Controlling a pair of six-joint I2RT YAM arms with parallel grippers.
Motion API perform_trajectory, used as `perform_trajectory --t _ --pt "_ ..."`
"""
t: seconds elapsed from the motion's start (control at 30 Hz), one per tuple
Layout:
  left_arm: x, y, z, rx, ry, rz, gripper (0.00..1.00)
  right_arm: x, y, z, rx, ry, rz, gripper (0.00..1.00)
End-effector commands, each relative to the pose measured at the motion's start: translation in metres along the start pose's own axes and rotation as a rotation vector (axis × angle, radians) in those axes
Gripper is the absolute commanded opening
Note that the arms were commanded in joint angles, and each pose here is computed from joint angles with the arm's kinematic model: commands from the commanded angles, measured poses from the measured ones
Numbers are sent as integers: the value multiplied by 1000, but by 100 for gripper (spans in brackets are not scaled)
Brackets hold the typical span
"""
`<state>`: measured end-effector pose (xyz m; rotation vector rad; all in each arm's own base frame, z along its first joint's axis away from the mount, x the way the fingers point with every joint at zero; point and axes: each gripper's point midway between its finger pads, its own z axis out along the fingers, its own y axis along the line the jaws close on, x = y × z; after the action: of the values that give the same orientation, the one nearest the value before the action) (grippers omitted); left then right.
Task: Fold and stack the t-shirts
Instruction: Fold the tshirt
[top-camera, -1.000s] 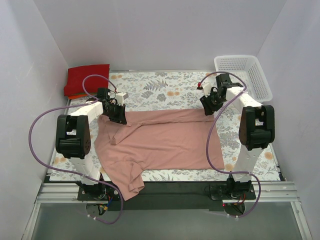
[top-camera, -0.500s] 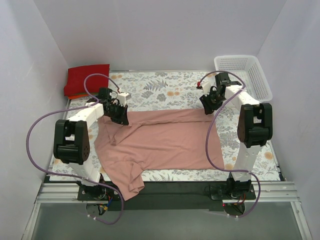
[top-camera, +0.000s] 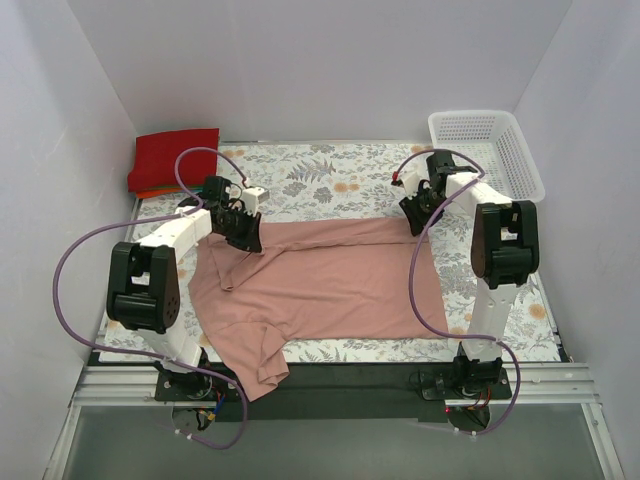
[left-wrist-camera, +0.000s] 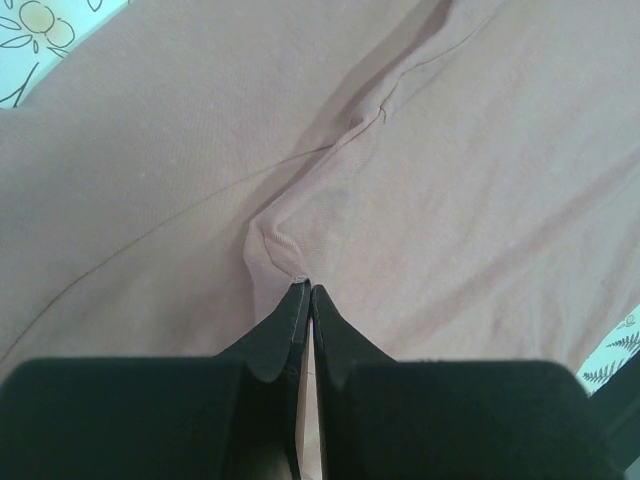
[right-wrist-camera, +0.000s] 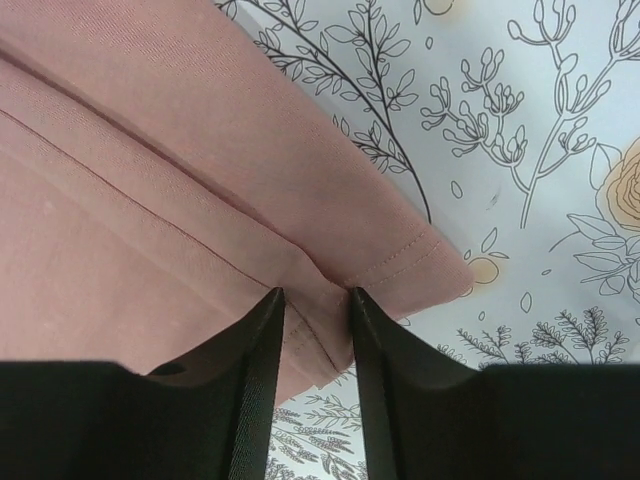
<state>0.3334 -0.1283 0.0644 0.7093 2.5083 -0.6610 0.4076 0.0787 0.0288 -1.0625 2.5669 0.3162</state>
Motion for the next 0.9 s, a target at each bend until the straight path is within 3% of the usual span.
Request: perform_trajectory --t 0.0,0.3,0.43,0.73,0.87 --pt "-9 -10 -15 -13 -37 60 0 -4 -1 -8 6 -13 -13 38" --pt "2 -17 -23 -24 -23 88 0 -3 7 -31 25 -38 -45 19" --pt "11 -19 -28 -28 -8 102 0 5 9 -33 26 -21 -53 1" --pt "44 -31 -28 11 73 142 0 30 25 -31 -8 25 -79 1" --pt "61 -38 -22 31 119 160 0 42 31 -30 -21 52 -95 6"
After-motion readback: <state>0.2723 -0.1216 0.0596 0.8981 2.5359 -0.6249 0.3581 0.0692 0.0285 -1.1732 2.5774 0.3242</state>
